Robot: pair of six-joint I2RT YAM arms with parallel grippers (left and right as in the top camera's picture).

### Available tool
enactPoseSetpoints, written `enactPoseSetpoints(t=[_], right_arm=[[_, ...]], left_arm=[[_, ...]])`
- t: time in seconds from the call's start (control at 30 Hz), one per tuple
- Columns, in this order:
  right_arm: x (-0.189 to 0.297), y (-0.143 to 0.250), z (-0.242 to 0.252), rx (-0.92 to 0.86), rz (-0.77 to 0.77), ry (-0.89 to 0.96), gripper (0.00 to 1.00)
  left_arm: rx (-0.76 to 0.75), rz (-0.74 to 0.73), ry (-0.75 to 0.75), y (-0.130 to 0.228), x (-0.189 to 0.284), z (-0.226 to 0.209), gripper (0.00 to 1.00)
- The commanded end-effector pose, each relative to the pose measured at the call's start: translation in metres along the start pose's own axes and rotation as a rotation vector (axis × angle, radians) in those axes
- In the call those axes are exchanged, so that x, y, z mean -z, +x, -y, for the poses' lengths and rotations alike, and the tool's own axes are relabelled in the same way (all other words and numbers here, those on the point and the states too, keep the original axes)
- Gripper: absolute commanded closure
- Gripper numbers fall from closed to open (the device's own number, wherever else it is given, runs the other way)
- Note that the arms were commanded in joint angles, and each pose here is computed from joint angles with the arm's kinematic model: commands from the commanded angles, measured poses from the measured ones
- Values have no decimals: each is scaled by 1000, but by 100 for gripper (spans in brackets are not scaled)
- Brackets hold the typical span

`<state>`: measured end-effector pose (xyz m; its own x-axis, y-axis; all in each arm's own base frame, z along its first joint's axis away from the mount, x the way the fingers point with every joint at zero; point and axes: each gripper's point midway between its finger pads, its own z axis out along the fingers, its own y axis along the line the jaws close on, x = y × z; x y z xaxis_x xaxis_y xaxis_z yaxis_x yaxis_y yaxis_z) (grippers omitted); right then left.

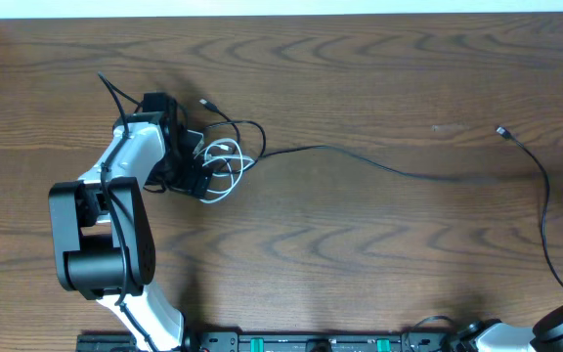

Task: Untangle cables

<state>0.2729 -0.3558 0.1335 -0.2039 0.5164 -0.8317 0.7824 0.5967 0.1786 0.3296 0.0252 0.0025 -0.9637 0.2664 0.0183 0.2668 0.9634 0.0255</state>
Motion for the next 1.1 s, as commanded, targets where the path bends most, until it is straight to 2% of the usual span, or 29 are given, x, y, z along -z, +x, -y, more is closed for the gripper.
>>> enactPoseSetpoints(t=[0.0,0.17,0.33,0.37,0.4,0.47,0.5,0.53,0.57,0.6,0.73,0.87,1.07], right_arm=[[6,-10,41,-44,25,66,99],[13,-14,67,-92,43,48,99],[11,-12,49,-81,29,-16,99],[10,-10,44,-77,22,-29,94],[9,-8,39,-73,13,-39,87],[8,-2,26,-65,-12,-72,58],[7,3,17,-61,-32,-98,46],[6,7,7,-56,-52,-127,28],[6,11,-1,-52,-68,-147,4],[6,17,-11,-48,-89,-175,1],[10,45,-52,-27,-201,-278,1],[21,82,-95,1,-347,-370,1],[57,119,-169,30,-507,-642,1]], left_arm=[[-9,-71,-97,14,-4,-17,2],[109,-86,-152,21,-3,-33,2],[278,-30,-116,12,-5,-32,2],[278,-13,-87,7,-5,-28,2],[279,3,-59,3,-5,-24,2],[279,37,-1,-5,-6,-16,2],[278,54,30,-9,-5,-11,2],[278,71,61,-14,-5,-6,2],[276,86,86,-17,-4,-3,2],[275,103,117,-21,-4,2,2],[272,129,183,-28,-1,12,2],[271,130,187,-28,-1,13,2],[271,130,187,-28,-1,13,2]])
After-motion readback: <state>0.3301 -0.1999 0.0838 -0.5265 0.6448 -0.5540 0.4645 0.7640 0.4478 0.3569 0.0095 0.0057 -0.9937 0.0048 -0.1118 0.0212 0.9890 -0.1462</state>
